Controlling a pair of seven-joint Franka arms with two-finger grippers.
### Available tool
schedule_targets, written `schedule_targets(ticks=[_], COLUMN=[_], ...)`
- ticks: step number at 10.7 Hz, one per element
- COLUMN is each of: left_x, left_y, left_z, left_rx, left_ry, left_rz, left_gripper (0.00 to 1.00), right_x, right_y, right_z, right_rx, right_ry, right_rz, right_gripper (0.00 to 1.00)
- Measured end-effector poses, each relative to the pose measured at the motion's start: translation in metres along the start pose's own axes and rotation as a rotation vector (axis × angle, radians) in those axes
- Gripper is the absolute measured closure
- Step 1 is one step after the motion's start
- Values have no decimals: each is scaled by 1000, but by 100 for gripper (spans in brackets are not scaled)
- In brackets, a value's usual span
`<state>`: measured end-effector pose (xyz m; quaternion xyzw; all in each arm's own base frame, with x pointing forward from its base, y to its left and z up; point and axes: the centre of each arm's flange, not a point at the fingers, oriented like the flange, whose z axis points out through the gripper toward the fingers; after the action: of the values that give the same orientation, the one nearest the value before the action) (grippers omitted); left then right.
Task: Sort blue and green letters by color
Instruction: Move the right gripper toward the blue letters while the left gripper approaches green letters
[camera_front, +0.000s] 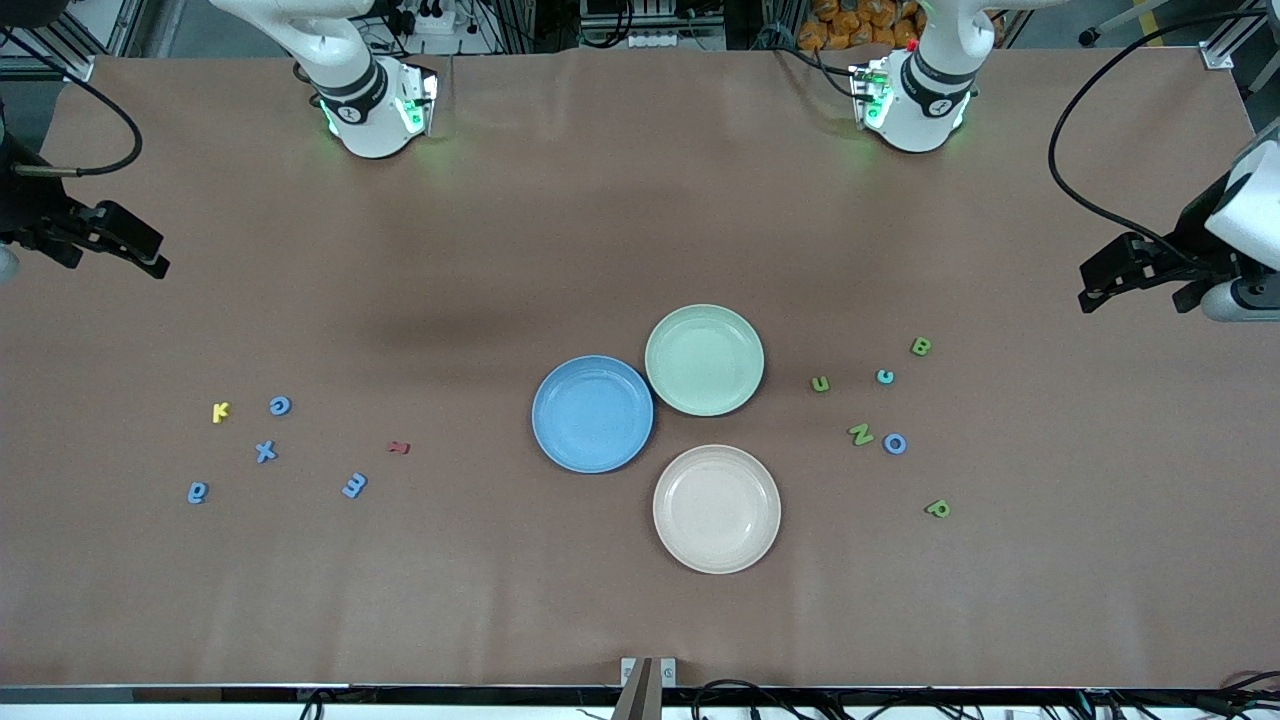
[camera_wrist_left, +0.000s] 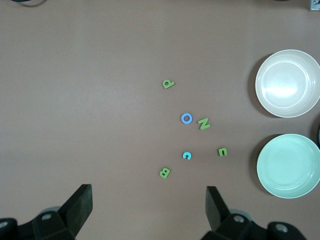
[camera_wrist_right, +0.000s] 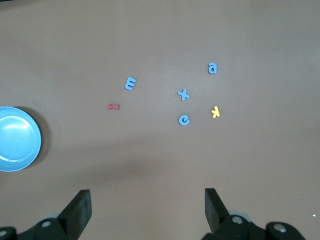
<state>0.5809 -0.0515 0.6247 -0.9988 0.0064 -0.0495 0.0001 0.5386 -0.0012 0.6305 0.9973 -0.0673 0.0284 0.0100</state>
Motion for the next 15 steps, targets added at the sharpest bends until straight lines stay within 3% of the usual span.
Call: schedule_targets(ticks=[5,7,10,13,15], left_x=[5,11,43,71,83], left_y=[0,-3,-5,3,3], left_z=[17,36,104,204,254], left_rx=[1,3,-2,-10,-17], left_ry=[-32,-64,-65,-92,-81], left_rz=[1,-5,-11,1,109], left_gripper=[0,0,0,0,0], right_x=[0,1,17,30,18], right_y=[-9,-9,1,19,25], right_z=[-16,-8,74,186,234], right_rx=[5,2,-14,-15,-13], right_ry=[32,9,-121,-147,-151], right_rz=[-29,-29,-11,19,7], right_gripper=[0,0,0,0,0])
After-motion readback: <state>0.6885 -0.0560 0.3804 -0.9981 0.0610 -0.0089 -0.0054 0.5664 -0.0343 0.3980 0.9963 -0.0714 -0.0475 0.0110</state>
